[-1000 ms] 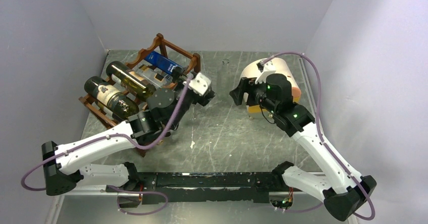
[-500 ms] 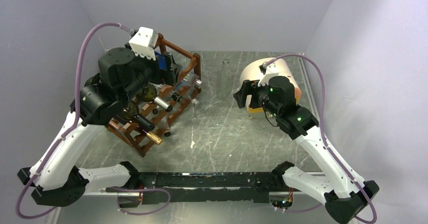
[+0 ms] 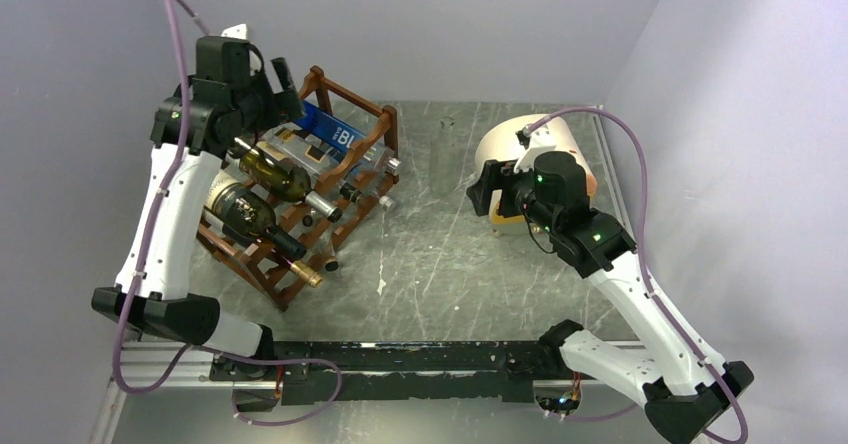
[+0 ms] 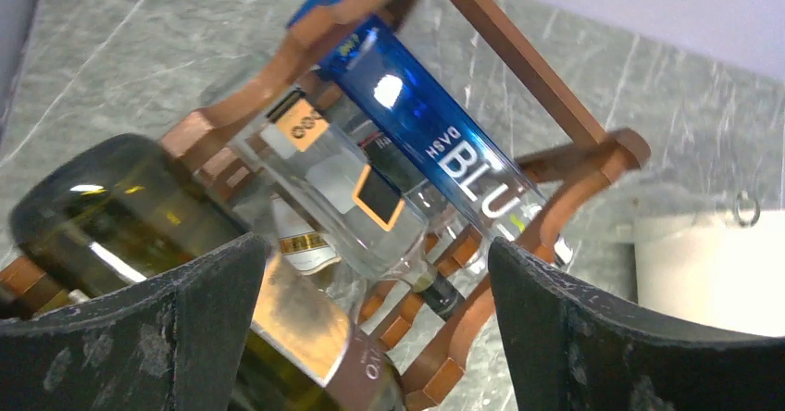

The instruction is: Take the wine bottle off the wine rack

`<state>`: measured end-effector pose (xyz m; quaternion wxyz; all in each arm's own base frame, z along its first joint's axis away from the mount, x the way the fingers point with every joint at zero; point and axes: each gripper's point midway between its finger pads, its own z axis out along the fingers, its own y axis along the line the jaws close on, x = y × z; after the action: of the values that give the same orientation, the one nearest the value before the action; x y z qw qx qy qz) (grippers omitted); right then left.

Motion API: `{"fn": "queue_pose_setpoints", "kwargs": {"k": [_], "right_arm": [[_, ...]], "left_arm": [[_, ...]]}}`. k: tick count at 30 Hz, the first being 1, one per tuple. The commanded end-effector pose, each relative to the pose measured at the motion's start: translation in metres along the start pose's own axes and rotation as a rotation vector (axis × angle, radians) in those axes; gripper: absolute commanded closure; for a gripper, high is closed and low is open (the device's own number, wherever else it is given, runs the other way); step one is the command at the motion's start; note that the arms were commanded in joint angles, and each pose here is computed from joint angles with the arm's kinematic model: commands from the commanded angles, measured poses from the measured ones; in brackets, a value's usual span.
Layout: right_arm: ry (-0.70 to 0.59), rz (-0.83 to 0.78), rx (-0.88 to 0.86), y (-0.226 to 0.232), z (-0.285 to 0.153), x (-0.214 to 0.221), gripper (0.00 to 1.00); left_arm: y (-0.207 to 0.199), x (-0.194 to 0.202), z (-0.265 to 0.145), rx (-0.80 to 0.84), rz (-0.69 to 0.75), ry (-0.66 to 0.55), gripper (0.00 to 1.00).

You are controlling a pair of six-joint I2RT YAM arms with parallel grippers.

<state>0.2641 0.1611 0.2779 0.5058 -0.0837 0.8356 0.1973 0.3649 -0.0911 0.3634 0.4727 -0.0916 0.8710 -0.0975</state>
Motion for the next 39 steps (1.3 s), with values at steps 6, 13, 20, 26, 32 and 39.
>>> {"fn": "queue_pose_setpoints", "kwargs": {"k": [6,13,20,26,32,39], "right_arm": [[-0.012,0.004,-0.013,0.003,-0.001,-0.003,0.17],[-0.016,0.006,-0.026,0.005,0.003,-0.002,0.17],[-0.003,0.011,-0.039,0.007,0.007,0.002,0.17],[-0.012,0.018,-0.050,0.008,0.005,0.003,0.17],[-0.012,0.016,-0.046,0.008,0.007,0.003,0.17],[-0.017,0.023,-0.058,0.010,0.009,0.003,0.17]], "left_arm": [[0.051,-0.025,-0.048,-0.222,-0.252,-0.178,0.00],[0.087,0.015,-0.065,-0.465,-0.519,-0.113,0.01],[0.071,0.032,-0.040,-0.460,-0.609,0.013,0.01],[0.072,0.036,-0.032,-0.488,-0.643,0.018,0.01],[0.075,0.047,-0.018,-0.519,-0.645,0.063,0.01],[0.087,0.057,-0.011,-0.578,-0.646,0.074,0.06]]}}
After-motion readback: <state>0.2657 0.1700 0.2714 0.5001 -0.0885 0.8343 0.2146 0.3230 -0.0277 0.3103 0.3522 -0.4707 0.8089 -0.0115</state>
